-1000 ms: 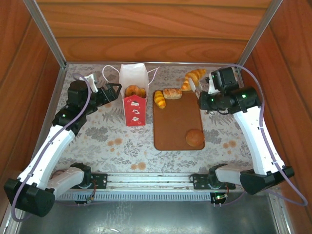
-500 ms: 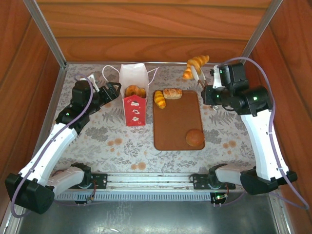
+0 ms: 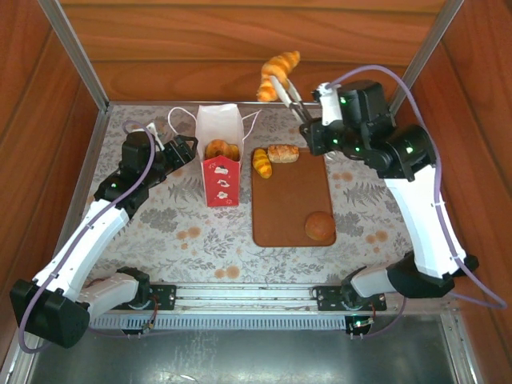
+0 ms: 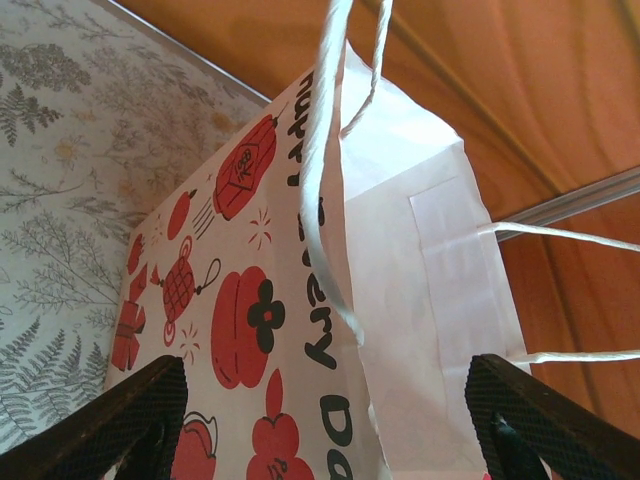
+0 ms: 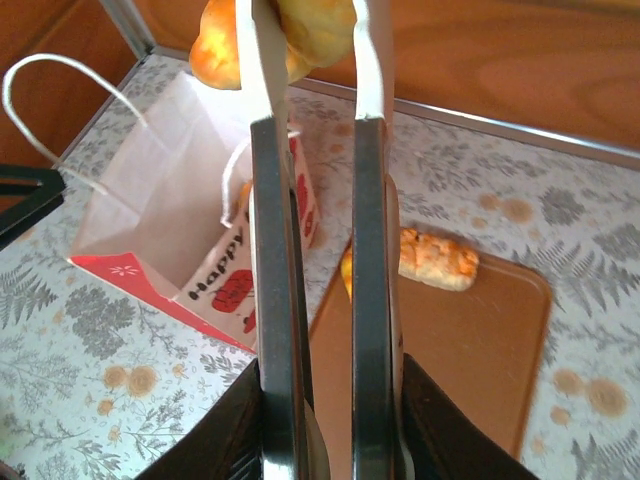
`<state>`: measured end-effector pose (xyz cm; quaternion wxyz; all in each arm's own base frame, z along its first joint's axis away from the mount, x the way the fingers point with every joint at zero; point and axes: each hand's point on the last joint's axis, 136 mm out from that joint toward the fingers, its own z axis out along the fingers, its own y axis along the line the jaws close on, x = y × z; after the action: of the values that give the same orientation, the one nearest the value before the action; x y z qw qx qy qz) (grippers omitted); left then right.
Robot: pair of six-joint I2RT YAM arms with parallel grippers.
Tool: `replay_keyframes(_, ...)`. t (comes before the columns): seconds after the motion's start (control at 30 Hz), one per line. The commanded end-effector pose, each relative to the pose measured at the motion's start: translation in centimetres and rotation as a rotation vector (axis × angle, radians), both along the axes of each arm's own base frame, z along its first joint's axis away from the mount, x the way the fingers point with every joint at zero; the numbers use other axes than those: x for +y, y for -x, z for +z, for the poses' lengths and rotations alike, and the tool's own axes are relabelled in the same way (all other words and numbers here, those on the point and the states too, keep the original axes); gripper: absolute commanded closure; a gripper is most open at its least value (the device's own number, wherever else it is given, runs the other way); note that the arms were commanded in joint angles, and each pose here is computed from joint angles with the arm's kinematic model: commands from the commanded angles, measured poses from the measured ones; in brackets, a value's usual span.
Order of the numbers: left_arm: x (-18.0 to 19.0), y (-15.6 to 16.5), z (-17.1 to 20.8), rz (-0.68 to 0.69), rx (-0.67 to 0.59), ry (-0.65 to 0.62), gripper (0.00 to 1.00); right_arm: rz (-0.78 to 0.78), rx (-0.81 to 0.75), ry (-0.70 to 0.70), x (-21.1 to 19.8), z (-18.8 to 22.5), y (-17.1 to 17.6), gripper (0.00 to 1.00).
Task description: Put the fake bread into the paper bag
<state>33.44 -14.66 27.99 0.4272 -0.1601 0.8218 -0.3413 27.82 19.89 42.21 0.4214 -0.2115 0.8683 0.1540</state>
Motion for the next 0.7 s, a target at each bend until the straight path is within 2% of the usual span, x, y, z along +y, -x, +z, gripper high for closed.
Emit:
replay_keyframes(0.0,0.1,0.0,-0.3,0.017,0.017,0.0,0.24,0.04,-0.093,-0.003,2.0,1.9,-1.1,0.7)
replay_keyframes(0.43,-0.2,-0.5,-1.1,0.024,0.045,0.014,0.3,0.136,-0.066,0.126,7.2,-1.1,-2.4,0.69)
replay_keyframes(0.67,-1.0,-1.4,-1.1,0.01,0.04,0.039,0.34,0.186,-0.003,0.208,10.0,-4.6,-2.9,0.7)
